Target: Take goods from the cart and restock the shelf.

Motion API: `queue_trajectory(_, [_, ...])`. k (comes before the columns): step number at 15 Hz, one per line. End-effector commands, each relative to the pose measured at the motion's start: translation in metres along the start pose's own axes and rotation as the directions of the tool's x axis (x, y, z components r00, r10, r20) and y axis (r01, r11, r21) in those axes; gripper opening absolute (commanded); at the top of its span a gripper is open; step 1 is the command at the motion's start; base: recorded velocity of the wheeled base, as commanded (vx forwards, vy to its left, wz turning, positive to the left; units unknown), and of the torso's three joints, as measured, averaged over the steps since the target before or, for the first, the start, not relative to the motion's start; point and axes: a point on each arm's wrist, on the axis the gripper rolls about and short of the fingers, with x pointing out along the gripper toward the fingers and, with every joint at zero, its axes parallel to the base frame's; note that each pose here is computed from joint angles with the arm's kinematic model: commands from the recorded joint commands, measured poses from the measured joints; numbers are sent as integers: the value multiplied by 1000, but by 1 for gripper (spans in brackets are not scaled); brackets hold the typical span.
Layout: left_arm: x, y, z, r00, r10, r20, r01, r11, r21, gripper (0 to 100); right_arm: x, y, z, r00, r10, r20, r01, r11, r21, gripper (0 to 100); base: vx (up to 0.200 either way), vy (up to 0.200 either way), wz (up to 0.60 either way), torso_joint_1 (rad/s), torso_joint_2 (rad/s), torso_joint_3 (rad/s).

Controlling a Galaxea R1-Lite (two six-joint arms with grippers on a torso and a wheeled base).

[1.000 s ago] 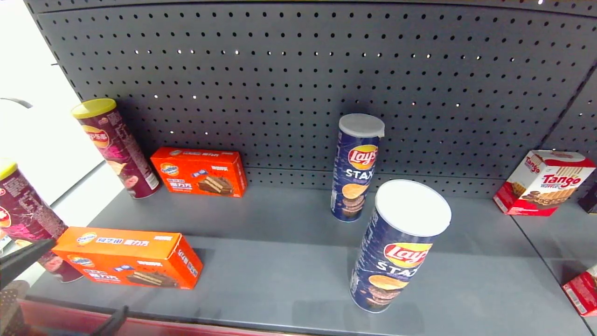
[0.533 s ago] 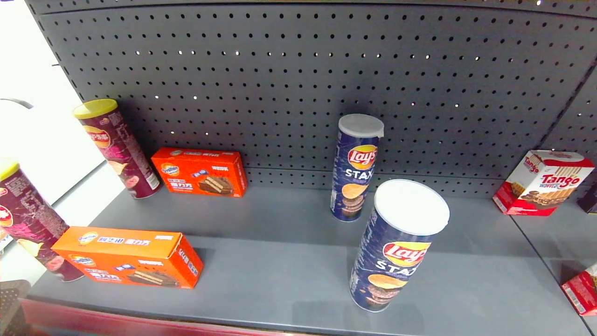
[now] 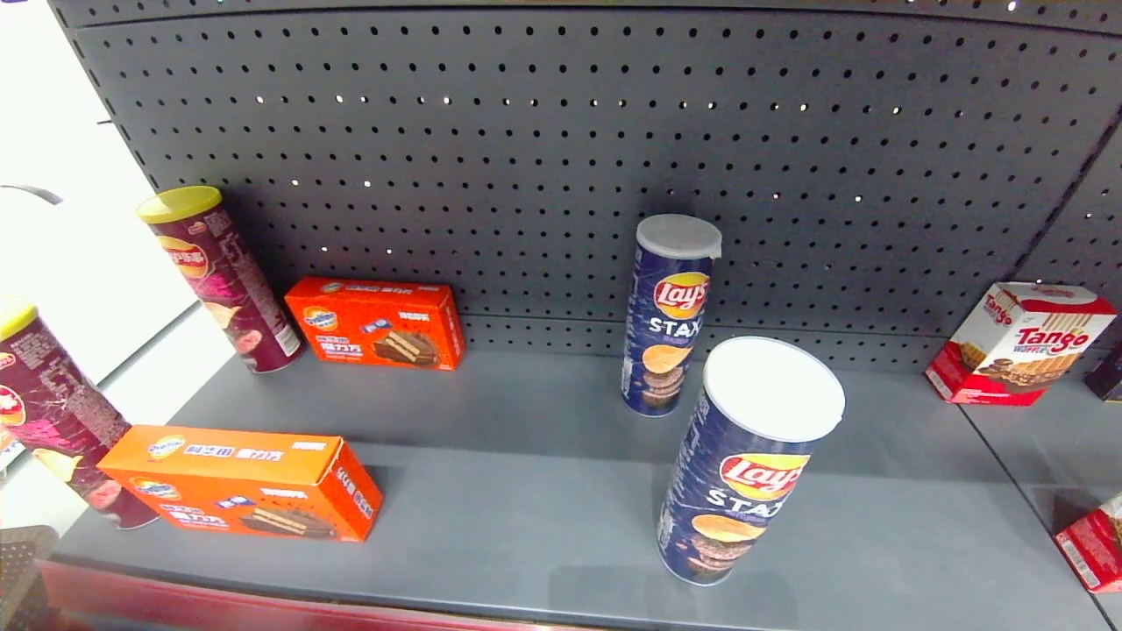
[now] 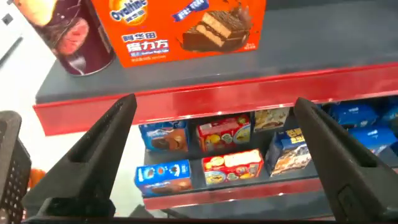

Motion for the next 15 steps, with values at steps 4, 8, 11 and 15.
queue_trajectory(4, [1, 2, 0, 991, 136, -12, -136, 989, -56, 100, 0, 0, 0, 1000, 1, -1, -1, 1000, -1, 100, 0, 0, 0, 0, 0, 0])
queue_trajectory(8, [-3, 7, -6, 989, 142, -29, -143, 989, -46, 100, 0, 0, 0, 1000, 1, -1, -1, 1000, -2, 100, 0, 0, 0, 0, 0, 0])
queue_trajectory(11, [-8, 7, -6, 972, 232, 27, -228, 969, -98, 100, 0, 0, 0, 1000, 1, -1, -1, 1000, -2, 100, 0, 0, 0, 0, 0, 0])
queue_trajectory(15, [-8, 7, -6, 973, 229, 27, -225, 969, -100, 100, 0, 0, 0, 1000, 1, -1, -1, 1000, -1, 100, 0, 0, 0, 0, 0, 0])
